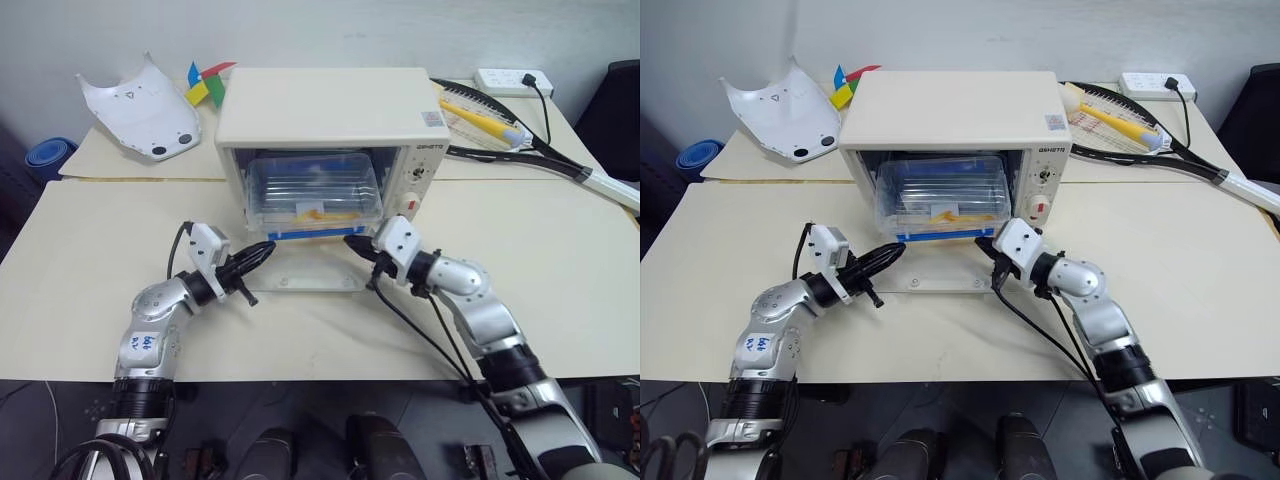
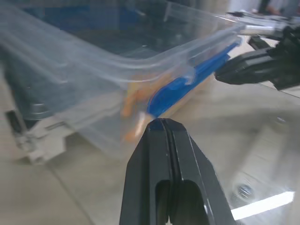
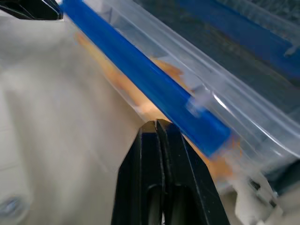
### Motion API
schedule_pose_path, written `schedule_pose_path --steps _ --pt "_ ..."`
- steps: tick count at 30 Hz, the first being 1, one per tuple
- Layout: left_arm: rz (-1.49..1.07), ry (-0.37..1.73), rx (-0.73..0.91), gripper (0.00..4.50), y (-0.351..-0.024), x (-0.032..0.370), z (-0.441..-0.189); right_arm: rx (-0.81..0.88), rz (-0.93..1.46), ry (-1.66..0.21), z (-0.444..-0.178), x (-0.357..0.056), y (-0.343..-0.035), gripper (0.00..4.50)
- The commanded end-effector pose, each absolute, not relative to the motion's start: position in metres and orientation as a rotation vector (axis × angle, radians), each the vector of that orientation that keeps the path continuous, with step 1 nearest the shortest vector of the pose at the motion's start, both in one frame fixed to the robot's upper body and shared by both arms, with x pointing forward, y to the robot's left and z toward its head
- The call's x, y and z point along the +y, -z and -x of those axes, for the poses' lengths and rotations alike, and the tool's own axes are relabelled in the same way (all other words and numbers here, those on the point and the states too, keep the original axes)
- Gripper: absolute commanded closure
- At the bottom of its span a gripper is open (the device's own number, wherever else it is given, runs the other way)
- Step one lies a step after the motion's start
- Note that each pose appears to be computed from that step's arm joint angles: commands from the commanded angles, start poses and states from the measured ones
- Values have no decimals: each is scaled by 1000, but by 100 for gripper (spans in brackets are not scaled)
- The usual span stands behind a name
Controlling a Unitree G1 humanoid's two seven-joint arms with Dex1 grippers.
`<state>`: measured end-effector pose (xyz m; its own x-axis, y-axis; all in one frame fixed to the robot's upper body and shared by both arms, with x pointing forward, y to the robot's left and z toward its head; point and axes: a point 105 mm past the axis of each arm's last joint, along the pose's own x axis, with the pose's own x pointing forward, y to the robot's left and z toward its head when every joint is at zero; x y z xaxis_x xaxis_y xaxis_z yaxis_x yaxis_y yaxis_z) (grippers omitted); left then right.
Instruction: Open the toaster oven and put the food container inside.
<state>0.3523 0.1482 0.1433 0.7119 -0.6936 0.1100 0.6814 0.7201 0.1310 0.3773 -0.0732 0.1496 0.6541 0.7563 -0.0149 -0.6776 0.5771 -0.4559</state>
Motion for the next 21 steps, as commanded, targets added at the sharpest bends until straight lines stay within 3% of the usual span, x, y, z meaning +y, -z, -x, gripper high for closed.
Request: schedule_pose_path --steps 1,6,12,15,18,21 --pt "-114 664 -219 450 -152 147 -368 -247 411 -749 -397 -75 -163 446" --pt "-83 623 -259 450 -157 141 -382 -268 378 -729 -407 -66 -169 446" --pt "-63 627 -264 450 -162 152 -376 -247 337 -887 -380 -64 -164 446" --pt "-97 685 -233 398 -161 170 -358 -236 372 -904 -361 -88 -169 450" --pt "-139 792 -179 312 -161 197 -330 -231 417 -784 -356 -136 -181 450" --pt "-163 932 -117 217 -163 220 -300 -137 467 -777 -347 -173 -163 450"
